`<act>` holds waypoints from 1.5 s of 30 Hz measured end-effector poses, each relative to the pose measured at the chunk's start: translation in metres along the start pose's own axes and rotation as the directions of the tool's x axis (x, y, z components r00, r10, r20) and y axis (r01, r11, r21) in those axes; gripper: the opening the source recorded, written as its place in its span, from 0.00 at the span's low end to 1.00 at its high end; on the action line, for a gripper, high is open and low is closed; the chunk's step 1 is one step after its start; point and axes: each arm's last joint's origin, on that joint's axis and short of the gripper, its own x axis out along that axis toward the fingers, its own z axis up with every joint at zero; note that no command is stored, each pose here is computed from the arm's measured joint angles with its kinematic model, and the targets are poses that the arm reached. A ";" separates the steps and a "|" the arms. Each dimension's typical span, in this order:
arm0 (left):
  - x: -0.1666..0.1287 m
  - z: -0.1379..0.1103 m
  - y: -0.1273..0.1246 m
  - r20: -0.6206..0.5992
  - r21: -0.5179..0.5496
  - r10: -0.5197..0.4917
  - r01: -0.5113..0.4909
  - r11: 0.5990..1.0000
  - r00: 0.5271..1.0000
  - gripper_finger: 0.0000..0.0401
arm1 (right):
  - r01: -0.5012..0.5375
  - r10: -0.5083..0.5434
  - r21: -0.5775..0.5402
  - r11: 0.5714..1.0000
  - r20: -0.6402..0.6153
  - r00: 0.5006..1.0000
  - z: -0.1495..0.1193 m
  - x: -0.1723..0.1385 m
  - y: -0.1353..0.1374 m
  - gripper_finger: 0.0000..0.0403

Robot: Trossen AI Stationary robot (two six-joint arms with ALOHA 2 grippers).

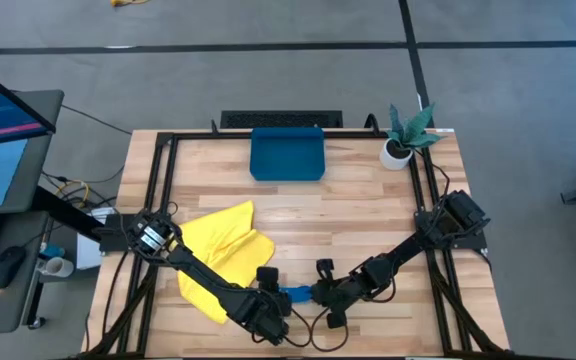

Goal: Roll microfiber towels into tight, uniform cylinder then place into a basket
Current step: Put the rolled blue microfiber cloth into the blue bin

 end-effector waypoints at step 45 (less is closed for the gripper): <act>-0.035 0.009 0.065 0.014 0.178 0.392 -0.388 0.904 0.920 0.06 | 0.310 -0.311 -0.101 0.945 0.008 0.950 0.018 -0.027 -0.052 0.09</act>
